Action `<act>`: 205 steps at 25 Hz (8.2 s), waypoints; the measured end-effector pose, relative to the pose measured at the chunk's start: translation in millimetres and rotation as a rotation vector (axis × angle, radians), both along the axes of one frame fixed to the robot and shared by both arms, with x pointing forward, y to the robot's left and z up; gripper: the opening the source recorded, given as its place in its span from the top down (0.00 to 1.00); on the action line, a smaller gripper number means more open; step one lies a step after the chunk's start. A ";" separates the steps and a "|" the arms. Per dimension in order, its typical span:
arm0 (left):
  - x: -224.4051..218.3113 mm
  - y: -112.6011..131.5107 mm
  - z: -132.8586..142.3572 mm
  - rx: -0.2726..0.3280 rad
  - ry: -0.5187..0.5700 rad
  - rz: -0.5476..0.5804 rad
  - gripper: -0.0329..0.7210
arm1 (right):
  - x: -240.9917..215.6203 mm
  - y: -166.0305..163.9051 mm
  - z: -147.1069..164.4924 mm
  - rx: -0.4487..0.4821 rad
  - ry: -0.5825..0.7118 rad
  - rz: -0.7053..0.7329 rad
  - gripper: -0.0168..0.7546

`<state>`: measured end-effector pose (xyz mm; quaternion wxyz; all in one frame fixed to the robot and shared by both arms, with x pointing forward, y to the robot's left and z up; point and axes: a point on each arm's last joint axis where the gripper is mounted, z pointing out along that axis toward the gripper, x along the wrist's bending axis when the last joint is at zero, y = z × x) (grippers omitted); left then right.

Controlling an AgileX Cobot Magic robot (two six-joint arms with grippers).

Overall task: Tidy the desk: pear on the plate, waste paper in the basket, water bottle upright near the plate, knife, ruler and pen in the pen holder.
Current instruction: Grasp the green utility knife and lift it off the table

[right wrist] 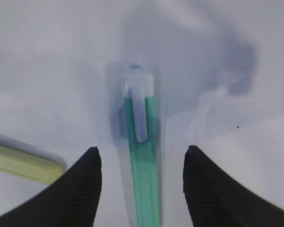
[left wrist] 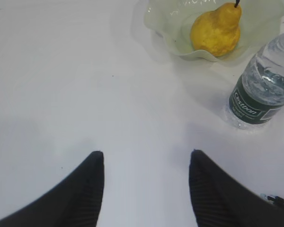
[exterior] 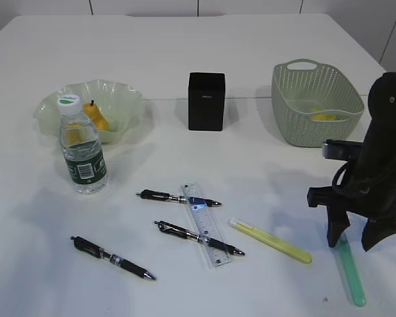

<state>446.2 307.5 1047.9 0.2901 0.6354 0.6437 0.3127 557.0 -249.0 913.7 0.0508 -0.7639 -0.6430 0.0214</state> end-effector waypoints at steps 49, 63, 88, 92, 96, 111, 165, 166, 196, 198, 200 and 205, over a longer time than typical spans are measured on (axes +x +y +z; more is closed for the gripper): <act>0.0 0.0 0.0 0.000 0.000 0.000 0.42 | 2.8 0.0 -13.3 -0.006 0.014 -0.001 0.45; 0.0 0.0 0.0 0.000 0.000 0.000 0.42 | 3.9 -0.2 -13.4 -0.008 0.001 0.002 0.45; 0.0 0.0 0.0 0.000 0.000 0.000 0.42 | 9.9 0.4 -13.8 -0.002 -0.065 -0.002 0.45; 0.0 0.0 0.0 0.000 0.000 0.000 0.42 | 11.3 0.5 -13.8 -0.001 -0.080 -0.003 0.45; 0.0 0.0 0.0 0.000 0.000 0.000 0.42 | 12.4 0.6 -13.8 0.000 -0.092 -0.004 0.45; -0.1 0.0 -0.1 0.000 0.002 0.000 0.42 | 10.6 -3.5 -14.0 -0.042 -0.074 0.039 0.45; -0.1 0.0 -0.1 0.000 0.002 0.000 0.42 | 8.1 -1.9 -13.8 -0.026 -0.046 0.018 0.78; -0.1 0.0 -0.1 0.000 0.002 0.000 0.42 | 8.2 -1.8 -13.8 -0.024 -0.047 0.017 0.79; -0.1 0.0 -0.1 0.000 0.002 0.000 0.42 | 7.8 -1.8 -13.8 -0.025 -0.042 0.017 0.81; -0.1 0.0 -0.1 0.000 0.002 0.000 0.42 | 7.8 -1.6 -13.8 -0.023 -0.042 0.016 0.81; -0.1 0.0 -0.1 0.000 0.002 0.000 0.42 | 7.7 -0.8 -13.8 -0.014 -0.041 0.007 0.81; -0.1 0.0 -0.1 0.000 0.002 0.000 0.42 | 7.7 -0.3 -13.7 -0.009 -0.040 0.008 0.82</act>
